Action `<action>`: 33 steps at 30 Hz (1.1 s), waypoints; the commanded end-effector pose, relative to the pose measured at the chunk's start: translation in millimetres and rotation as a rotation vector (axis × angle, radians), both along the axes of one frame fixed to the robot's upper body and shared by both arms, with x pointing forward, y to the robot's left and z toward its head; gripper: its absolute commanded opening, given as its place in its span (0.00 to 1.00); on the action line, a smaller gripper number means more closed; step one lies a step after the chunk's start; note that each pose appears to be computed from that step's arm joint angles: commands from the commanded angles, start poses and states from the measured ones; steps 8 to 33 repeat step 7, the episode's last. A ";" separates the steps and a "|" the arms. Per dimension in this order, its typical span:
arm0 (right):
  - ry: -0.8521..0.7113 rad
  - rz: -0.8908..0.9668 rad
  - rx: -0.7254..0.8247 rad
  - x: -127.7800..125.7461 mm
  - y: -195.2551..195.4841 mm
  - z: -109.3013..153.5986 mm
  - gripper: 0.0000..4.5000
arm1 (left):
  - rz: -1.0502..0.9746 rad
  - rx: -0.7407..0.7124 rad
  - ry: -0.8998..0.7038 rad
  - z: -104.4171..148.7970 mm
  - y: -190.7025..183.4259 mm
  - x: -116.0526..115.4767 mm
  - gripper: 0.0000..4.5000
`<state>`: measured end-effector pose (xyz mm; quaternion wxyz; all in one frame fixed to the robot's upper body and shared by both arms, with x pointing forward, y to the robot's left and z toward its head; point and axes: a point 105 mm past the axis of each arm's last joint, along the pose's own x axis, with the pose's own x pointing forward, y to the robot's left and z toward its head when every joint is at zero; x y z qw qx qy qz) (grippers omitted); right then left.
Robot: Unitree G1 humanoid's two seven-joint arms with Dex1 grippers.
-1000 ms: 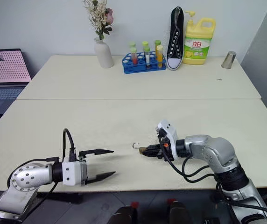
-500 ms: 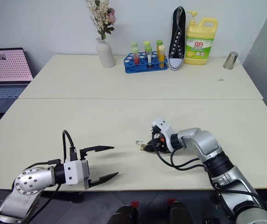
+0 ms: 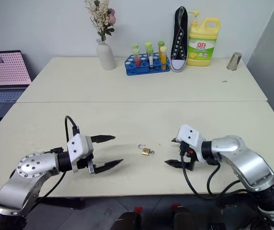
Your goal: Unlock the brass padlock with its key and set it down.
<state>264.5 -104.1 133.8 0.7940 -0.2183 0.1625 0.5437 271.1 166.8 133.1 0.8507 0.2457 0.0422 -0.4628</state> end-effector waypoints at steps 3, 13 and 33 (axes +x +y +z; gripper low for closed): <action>-0.080 0.011 0.032 -7.6 -0.3 18.7 0.99 | -0.006 0.000 -0.005 8.9 5.1 -2.6 1.00; -0.080 0.016 0.040 -6.6 2.4 17.6 0.99 | -0.038 0.003 0.000 6.1 4.8 -6.4 1.00; -0.080 0.016 0.040 -6.6 2.4 17.6 0.99 | -0.038 0.003 0.000 6.1 4.8 -6.4 1.00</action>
